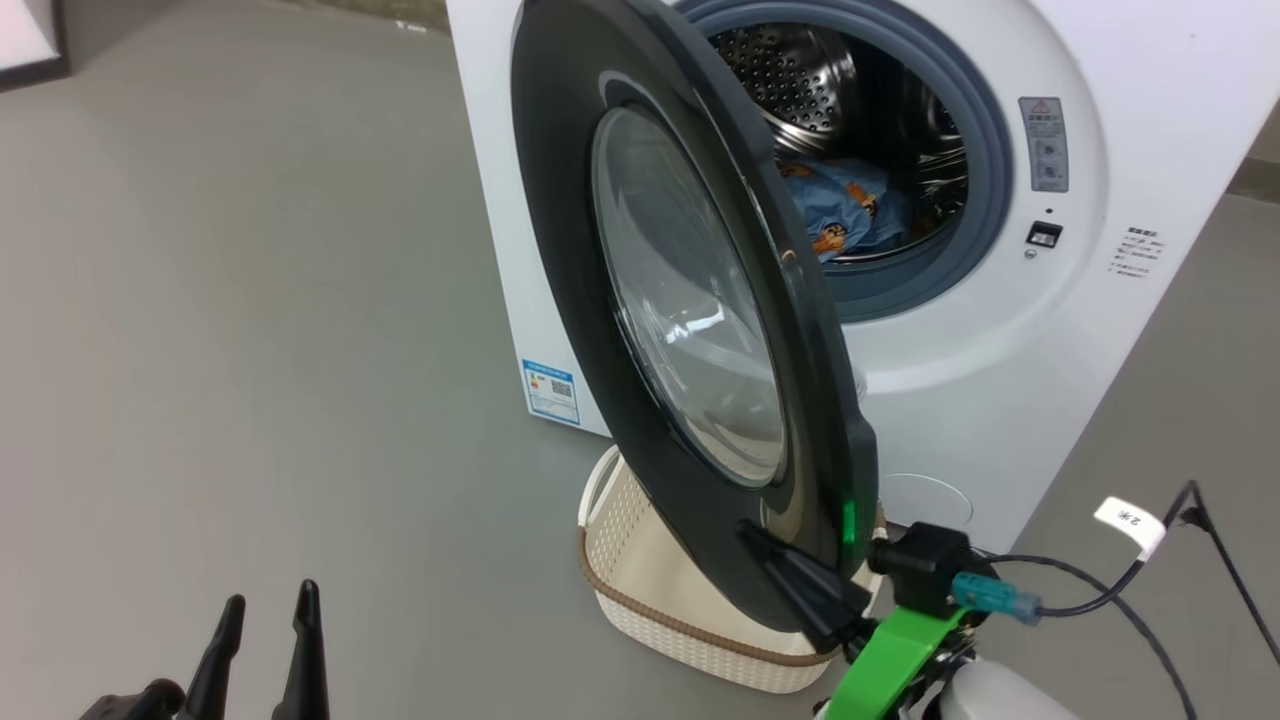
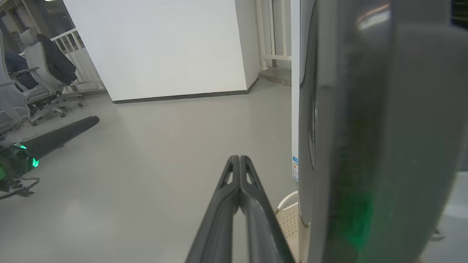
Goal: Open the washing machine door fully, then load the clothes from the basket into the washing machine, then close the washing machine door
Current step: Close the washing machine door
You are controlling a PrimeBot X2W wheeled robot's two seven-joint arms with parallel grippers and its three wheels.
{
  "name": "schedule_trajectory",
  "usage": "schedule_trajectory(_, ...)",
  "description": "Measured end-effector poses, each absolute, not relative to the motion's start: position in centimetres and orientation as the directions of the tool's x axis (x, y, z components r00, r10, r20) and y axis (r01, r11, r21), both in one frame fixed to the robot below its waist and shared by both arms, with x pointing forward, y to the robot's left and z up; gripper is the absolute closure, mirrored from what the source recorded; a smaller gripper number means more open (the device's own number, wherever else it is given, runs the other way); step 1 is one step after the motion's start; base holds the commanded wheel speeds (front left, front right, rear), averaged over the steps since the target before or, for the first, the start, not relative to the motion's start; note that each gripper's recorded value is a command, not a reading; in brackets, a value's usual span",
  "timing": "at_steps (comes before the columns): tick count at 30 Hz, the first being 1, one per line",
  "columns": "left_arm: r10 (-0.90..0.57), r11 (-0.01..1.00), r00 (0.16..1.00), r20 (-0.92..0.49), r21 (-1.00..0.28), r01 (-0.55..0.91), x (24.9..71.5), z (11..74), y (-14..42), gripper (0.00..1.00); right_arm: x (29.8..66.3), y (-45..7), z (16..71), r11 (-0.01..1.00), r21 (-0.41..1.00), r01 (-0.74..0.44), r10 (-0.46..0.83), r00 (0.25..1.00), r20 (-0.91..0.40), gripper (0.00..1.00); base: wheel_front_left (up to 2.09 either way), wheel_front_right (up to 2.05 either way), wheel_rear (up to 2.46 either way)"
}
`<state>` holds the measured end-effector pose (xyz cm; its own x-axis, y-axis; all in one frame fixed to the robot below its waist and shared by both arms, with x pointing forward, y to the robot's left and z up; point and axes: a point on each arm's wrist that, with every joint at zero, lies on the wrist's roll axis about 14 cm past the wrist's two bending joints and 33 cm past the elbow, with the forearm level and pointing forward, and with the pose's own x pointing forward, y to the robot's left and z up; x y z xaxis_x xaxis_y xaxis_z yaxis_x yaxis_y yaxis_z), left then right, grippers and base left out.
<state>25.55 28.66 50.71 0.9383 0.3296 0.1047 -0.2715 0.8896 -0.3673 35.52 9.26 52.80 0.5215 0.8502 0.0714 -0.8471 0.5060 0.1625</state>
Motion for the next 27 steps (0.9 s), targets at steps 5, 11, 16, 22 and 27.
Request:
schedule_trajectory(5,0.340,0.886,0.936,0.095,-0.365,-0.285,25.3,50.4,28.9,0.00,37.1,8.3,51.9,0.550,0.183,-0.815,0.824,0.565,0.042,1.00,0.00,0.00,0.00)
schedule_trajectory(11,0.335,0.891,0.938,0.088,-0.353,-0.285,25.4,50.3,29.1,0.00,38.8,6.9,51.7,0.602,0.199,-0.773,0.783,0.620,0.042,1.00,0.00,0.00,0.00)
schedule_trajectory(16,0.324,0.899,0.943,0.079,-0.337,-0.281,25.8,50.2,29.1,0.00,40.6,5.2,51.6,0.652,0.215,-0.727,0.737,0.674,0.046,1.00,0.00,0.00,0.00)
schedule_trajectory(22,0.312,0.905,0.948,0.055,-0.322,-0.279,26.6,49.8,29.0,0.00,43.6,2.5,51.4,0.716,0.202,-0.669,0.674,0.737,0.049,1.00,0.00,0.00,0.00)
schedule_trajectory(27,0.301,0.912,0.952,0.047,-0.306,-0.274,28.0,49.9,29.2,0.00,46.8,1.2,52.6,0.748,0.190,-0.636,0.632,0.770,0.090,1.00,0.00,0.00,0.00)
